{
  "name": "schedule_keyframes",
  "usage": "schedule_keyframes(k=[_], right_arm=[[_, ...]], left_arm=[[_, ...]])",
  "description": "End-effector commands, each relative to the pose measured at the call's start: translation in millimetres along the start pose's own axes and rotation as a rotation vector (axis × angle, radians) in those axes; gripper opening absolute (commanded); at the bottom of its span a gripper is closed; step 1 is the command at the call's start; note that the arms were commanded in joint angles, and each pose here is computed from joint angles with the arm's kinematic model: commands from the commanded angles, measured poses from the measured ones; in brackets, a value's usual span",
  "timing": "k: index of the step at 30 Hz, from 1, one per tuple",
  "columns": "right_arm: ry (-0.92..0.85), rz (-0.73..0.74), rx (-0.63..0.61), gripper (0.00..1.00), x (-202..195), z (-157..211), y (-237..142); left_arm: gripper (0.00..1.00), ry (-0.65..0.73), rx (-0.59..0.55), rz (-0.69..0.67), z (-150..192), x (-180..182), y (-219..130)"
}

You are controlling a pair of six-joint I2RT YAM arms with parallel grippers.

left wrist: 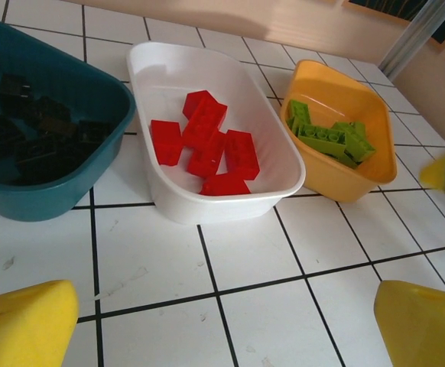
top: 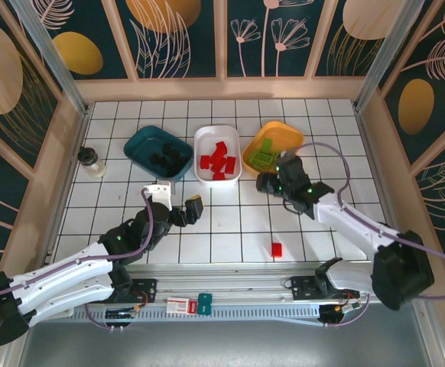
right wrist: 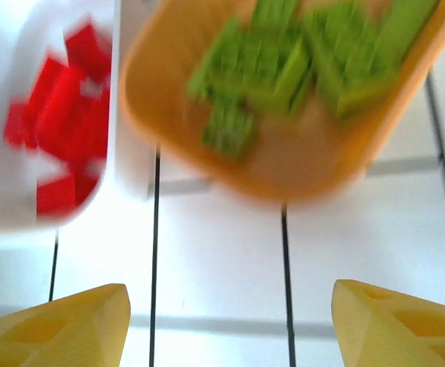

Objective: Sort the legos into containers by color
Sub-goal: Pick up the lego from the bottom-center of the table.

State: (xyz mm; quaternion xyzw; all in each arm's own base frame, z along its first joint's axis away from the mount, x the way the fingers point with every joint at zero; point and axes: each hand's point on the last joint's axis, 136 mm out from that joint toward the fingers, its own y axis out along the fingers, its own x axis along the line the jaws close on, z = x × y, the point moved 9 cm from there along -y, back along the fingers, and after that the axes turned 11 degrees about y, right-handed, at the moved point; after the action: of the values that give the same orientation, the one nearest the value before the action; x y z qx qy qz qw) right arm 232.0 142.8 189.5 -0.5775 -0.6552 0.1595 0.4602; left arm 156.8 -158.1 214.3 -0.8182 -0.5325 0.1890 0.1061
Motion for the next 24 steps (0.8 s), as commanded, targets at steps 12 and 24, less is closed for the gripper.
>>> schedule_keyframes(k=[12,24], right_arm=[[-0.046,0.303,0.388,0.70,-41,109,-25],[-0.086,0.338,0.563,0.59,-43,144,-10]], left_arm=[[0.99,-0.003,-0.014,-0.016,1,0,4],[0.99,-0.007,-0.019,-0.019,2,2,2]])
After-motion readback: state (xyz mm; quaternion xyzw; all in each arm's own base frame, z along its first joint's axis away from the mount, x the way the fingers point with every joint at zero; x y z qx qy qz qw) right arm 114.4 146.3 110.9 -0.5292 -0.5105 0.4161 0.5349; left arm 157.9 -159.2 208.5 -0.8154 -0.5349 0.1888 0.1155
